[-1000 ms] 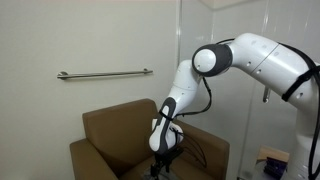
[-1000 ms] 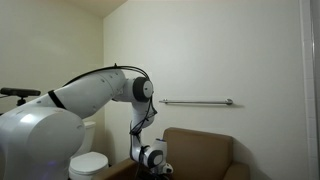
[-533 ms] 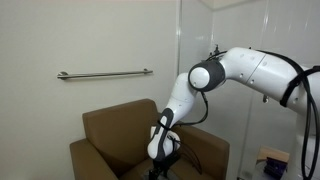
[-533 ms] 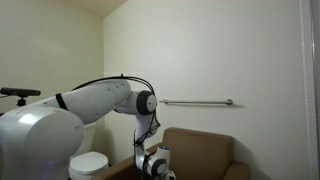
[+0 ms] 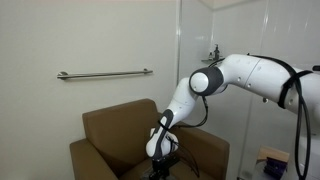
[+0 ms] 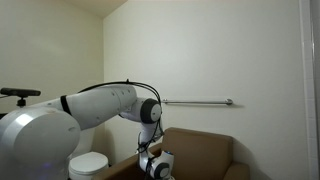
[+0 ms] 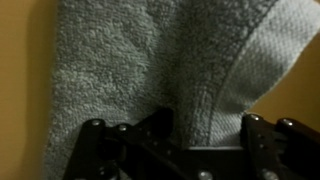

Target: Wipe the couch with the cloth

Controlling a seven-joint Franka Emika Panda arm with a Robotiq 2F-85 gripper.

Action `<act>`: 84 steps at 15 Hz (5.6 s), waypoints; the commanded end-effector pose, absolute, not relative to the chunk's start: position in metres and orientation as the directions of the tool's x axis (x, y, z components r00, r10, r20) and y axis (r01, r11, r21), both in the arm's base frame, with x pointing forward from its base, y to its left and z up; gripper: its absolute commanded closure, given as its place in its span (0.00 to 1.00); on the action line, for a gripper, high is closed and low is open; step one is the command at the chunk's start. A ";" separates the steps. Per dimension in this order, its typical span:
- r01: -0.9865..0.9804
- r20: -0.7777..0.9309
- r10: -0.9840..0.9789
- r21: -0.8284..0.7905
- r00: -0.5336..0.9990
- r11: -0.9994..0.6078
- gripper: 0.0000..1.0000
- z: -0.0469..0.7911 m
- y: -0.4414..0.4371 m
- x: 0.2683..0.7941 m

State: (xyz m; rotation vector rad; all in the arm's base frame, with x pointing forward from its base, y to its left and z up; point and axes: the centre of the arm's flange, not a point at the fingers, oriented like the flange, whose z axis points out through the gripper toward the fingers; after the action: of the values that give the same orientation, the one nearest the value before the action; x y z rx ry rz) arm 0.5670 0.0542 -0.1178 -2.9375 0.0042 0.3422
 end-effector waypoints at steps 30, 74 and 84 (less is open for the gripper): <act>0.051 -0.531 0.163 -0.218 0.831 -0.975 0.94 -0.113 0.230 0.620; -0.021 -0.603 -0.026 0.016 0.797 -1.000 0.96 -0.187 0.055 0.618; -0.232 -0.604 -0.208 0.040 0.769 -0.972 0.96 -0.176 -0.088 0.595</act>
State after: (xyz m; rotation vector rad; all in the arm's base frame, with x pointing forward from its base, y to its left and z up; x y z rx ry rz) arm 0.5901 -0.0495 -0.1457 -2.9359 0.2900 0.9941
